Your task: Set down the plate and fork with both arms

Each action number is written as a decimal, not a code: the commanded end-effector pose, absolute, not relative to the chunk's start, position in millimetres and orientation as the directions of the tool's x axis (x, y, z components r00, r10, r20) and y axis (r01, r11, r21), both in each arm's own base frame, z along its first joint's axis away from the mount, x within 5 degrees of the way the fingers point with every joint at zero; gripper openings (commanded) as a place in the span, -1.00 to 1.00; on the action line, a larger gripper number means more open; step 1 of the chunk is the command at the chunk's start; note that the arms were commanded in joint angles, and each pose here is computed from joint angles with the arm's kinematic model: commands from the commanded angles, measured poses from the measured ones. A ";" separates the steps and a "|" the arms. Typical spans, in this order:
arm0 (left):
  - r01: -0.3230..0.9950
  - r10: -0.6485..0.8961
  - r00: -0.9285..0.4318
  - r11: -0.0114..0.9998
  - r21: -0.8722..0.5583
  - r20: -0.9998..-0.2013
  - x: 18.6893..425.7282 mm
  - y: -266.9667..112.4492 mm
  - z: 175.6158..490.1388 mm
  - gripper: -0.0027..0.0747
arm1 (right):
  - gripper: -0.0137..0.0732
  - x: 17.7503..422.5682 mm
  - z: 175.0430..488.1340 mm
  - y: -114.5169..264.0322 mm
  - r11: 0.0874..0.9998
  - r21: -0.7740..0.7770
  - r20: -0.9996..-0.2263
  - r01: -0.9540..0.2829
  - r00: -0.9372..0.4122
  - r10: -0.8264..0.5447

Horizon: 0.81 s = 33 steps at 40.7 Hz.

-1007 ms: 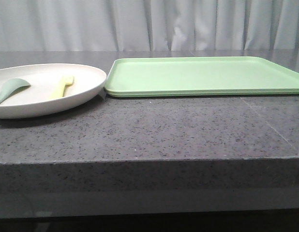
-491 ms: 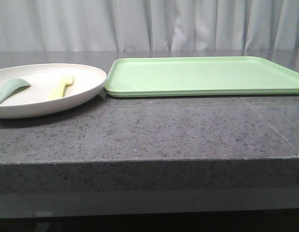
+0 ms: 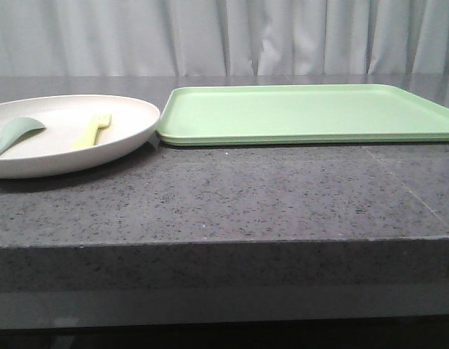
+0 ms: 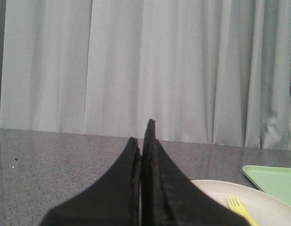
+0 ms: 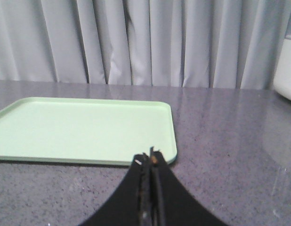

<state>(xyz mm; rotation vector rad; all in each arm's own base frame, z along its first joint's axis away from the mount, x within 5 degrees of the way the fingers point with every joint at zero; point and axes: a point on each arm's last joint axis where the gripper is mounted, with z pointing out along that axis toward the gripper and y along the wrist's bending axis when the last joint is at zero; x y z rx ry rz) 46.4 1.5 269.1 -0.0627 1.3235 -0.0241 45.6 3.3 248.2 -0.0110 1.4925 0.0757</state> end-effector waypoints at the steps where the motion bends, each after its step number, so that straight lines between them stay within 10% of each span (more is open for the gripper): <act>1: -0.021 -0.043 0.255 0.999 -0.050 -0.966 49.1 1.7 303.0 -0.98 | -0.95 41.7 284.3 3.2 0.998 0.031 -0.990 -0.059 0.135 0.039; 26: -0.040 -0.017 0.024 0.999 -0.018 -1.000 104.5 4.2 348.0 -0.95 | -0.91 111.8 338.9 9.6 0.982 0.174 -0.977 -0.074 -0.139 0.162; 33: -0.040 -0.017 0.024 0.999 -0.018 -1.000 104.5 4.2 348.0 -0.27 | -0.39 111.8 339.0 9.1 0.986 0.151 -0.981 -0.072 -0.135 0.141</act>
